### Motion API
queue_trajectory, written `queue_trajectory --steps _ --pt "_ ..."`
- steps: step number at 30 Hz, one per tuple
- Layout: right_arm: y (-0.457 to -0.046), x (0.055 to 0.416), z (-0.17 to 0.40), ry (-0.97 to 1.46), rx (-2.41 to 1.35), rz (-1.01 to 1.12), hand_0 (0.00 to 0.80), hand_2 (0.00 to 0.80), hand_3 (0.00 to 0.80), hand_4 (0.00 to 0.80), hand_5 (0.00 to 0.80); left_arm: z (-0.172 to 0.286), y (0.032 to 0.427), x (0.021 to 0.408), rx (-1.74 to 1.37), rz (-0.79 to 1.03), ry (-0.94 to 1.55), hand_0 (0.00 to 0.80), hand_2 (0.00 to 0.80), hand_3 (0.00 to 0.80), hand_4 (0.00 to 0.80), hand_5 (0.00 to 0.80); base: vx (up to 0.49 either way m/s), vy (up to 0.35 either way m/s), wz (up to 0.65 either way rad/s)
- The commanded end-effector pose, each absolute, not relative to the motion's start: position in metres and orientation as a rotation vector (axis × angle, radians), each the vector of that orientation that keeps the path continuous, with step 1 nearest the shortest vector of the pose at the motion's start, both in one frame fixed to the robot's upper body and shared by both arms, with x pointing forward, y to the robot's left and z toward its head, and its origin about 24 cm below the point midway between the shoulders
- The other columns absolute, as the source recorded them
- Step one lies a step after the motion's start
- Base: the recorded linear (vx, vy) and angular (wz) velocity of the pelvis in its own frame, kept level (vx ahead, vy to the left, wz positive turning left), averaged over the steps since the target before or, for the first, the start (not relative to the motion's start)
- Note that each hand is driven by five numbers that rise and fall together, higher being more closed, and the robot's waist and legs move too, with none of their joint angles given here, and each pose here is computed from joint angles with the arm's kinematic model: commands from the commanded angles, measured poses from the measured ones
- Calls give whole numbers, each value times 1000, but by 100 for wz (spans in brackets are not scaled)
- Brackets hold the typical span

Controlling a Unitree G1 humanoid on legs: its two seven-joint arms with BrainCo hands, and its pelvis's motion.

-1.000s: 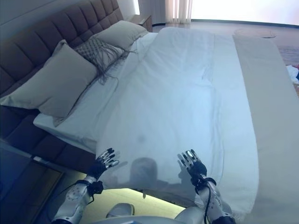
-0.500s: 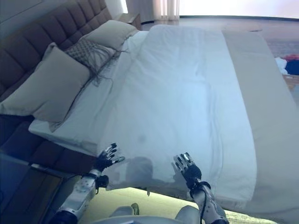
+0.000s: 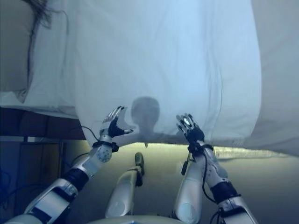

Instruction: Make the bed neatly

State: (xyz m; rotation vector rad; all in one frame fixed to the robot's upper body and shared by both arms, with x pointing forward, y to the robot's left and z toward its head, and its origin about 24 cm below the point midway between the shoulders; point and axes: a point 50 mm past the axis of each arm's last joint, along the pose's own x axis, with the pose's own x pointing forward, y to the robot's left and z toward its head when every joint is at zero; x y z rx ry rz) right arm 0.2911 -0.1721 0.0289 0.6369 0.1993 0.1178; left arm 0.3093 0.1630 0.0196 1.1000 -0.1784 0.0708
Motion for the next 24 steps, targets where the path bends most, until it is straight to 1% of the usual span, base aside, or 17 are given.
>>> queue_trajectory --steps 1,4,8,14,17,22,24 --pt "-162 295 61 71 649 212 0 0 0 0 0 43 172 323 1222 256 -279 0 0 0 0 0 -29 244 -30" --pt "-161 294 68 72 622 220 0 0 0 0 0 42 176 324 1315 336 -271 0 0 0 0 0 74 217 -12" --pt "-164 291 74 72 599 226 0 0 0 0 0 40 188 321 1438 510 -231 0 0 0 0 0 74 142 -10" --pt "-176 287 85 46 578 222 0 0 0 0 0 42 188 322 1514 613 -233 0 0 0 0 0 62 90 -1" --pt "-179 287 94 30 558 237 0 0 0 0 0 45 187 328 1530 619 -214 0 0 0 0 0 69 74 0" --pt "-181 287 109 -12 528 260 0 0 0 0 0 60 182 342 1559 569 -271 0 0 0 0 0 27 26 -3" --pt "-184 287 116 -32 513 264 0 0 0 0 0 60 177 347 1554 490 -267 0 0 0 0 0 35 29 -6"
